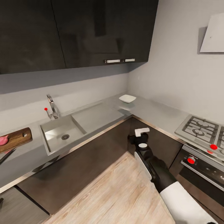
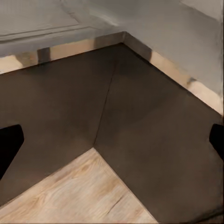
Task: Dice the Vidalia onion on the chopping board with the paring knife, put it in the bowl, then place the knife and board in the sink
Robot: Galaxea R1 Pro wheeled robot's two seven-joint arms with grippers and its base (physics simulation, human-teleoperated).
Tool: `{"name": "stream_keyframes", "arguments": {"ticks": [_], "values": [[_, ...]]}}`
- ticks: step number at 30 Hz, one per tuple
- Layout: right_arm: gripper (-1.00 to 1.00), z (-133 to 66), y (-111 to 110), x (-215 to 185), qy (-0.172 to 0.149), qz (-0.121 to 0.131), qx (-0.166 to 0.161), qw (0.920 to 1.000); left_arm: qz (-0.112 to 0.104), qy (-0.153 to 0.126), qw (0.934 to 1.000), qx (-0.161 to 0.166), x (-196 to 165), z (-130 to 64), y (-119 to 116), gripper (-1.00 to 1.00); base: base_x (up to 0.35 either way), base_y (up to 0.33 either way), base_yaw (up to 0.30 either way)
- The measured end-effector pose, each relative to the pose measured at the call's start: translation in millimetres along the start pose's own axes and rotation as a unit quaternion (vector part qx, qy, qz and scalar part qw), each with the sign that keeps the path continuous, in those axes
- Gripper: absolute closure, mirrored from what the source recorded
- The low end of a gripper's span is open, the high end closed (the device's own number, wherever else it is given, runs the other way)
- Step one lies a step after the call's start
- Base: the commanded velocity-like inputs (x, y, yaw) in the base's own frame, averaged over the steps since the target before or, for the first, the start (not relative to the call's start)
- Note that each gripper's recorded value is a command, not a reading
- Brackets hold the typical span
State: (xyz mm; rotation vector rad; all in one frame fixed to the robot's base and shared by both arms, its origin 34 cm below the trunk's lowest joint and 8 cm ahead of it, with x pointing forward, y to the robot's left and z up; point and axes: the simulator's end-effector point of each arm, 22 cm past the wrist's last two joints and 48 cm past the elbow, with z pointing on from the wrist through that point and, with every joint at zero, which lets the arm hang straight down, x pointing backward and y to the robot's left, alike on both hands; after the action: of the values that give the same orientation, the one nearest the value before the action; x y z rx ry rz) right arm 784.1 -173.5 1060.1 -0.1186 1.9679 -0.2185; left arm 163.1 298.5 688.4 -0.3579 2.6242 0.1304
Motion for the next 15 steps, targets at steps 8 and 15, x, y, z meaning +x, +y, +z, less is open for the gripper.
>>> {"name": "stream_keyframes", "arguments": {"ticks": [8,15], "values": [[-1.0,55.5,-61.0,-140.4,0.008,0.031,0.06,0.9977,-0.004,0.006,1.0,0.003,6.6,-1.7,-6.1,-1.0,0.181,0.0,0.0],[-1.0,48.6,-29.3,-159.2,0.019,0.036,0.034,0.9986,-0.005,0.008,1.0,0.003,7.9,-2.1,-6.8,-1.0,0.338,0.0,0.0]]}}
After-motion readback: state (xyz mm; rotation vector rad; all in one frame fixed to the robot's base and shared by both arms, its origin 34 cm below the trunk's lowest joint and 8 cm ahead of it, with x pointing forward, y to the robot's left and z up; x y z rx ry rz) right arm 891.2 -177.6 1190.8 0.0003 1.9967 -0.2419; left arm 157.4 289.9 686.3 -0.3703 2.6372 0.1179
